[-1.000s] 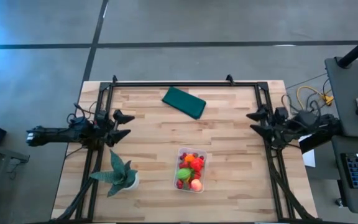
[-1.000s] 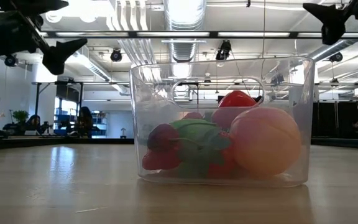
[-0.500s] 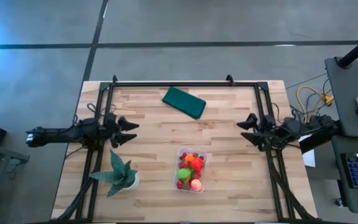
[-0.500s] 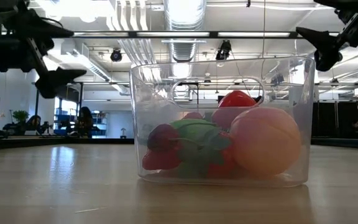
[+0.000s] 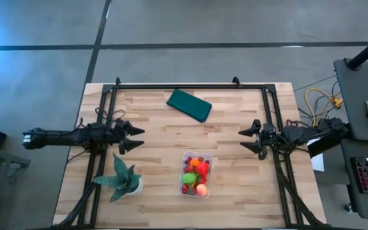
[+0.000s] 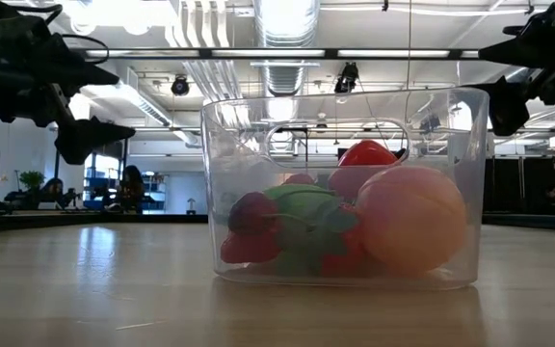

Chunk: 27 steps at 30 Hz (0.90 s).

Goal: Pick and placing Produce into tupperware
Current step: Return to Home Position

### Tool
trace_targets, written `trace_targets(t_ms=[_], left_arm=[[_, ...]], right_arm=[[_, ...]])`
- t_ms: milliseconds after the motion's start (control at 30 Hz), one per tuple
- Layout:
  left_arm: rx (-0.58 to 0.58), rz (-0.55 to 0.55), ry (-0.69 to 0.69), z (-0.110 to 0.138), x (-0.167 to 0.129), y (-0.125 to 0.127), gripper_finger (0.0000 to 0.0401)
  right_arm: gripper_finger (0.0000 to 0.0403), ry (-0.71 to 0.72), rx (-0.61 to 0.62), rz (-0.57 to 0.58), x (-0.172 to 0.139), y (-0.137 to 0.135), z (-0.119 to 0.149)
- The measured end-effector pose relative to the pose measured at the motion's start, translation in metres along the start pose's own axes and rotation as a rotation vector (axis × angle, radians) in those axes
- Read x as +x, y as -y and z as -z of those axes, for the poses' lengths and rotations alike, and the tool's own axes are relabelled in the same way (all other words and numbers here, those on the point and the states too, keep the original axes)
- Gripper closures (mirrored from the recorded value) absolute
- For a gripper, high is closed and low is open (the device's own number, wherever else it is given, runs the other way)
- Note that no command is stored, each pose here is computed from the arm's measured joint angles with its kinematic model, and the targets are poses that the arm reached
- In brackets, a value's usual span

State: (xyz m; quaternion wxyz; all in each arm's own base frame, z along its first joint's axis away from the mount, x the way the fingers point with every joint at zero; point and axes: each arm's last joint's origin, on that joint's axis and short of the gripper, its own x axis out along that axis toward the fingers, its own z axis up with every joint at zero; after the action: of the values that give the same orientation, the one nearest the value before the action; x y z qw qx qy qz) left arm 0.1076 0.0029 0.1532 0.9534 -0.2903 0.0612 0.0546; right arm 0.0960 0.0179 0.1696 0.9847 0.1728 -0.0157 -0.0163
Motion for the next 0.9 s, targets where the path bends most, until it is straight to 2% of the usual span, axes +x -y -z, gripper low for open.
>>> trace_targets(t_ms=[900], left_arm=[[0.004,-0.039,-0.059,0.0051,0.0042,-0.003,0.0023]], right_arm=[[0.0133,-0.001,0.0,0.001,0.0,0.0,0.0001]])
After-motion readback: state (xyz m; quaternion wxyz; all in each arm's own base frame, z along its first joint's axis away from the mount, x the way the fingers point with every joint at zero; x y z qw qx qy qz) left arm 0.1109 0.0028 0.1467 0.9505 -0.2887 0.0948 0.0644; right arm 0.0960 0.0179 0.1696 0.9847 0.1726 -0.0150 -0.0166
